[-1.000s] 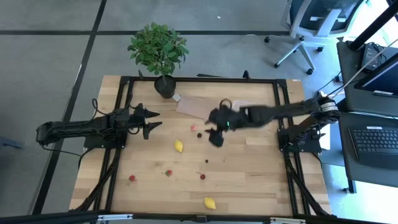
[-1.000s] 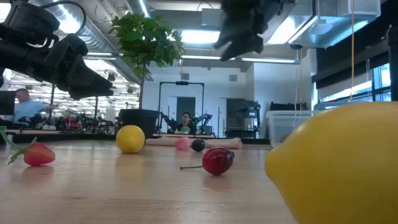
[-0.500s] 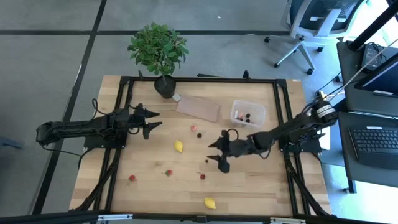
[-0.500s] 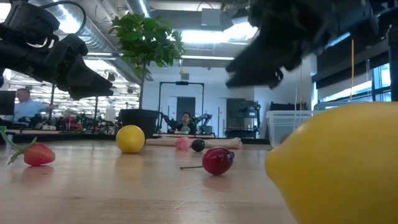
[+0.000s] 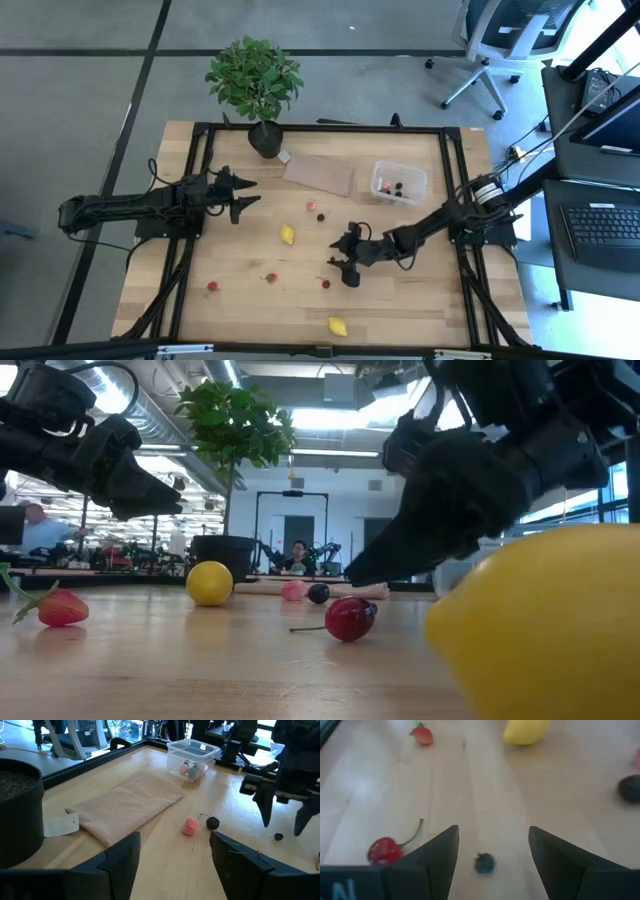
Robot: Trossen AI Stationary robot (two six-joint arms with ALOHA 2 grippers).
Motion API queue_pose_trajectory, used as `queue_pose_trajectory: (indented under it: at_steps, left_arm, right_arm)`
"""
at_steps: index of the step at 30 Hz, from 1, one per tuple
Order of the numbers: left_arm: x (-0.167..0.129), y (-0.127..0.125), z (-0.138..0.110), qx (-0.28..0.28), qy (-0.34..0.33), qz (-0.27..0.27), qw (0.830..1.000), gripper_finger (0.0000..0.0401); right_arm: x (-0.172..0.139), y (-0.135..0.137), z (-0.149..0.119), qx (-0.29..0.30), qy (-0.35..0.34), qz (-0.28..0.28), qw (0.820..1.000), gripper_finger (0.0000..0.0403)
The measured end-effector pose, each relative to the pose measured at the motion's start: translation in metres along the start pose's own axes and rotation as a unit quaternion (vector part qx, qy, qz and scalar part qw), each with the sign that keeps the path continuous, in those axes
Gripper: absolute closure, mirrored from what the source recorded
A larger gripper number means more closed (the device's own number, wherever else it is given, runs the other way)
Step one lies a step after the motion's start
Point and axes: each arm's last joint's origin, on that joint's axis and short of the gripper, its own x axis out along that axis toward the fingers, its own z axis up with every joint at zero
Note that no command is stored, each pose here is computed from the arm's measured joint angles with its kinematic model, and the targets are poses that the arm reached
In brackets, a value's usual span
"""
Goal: Pick and placing Produce into tupperware
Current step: Put the blueberry into the transparent container
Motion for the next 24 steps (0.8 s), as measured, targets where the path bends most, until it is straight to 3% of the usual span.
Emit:
queue_pose_trajectory:
  at_steps: [11,24]
  left_arm:
    - [0.0,0.0,0.0,0.0,0.0,0.0,1.0,0.017]
    - [0.0,0.0,0.0,0.0,0.0,0.0,1.0,0.017]
  right_arm:
    - [0.01,0.001,-0.019,-0.013,0.022,-0.006,1.0,0.0166]
    - [0.01,-0.001,-0.022,-0.019,0.035,-0.016,0.999,0.0281]
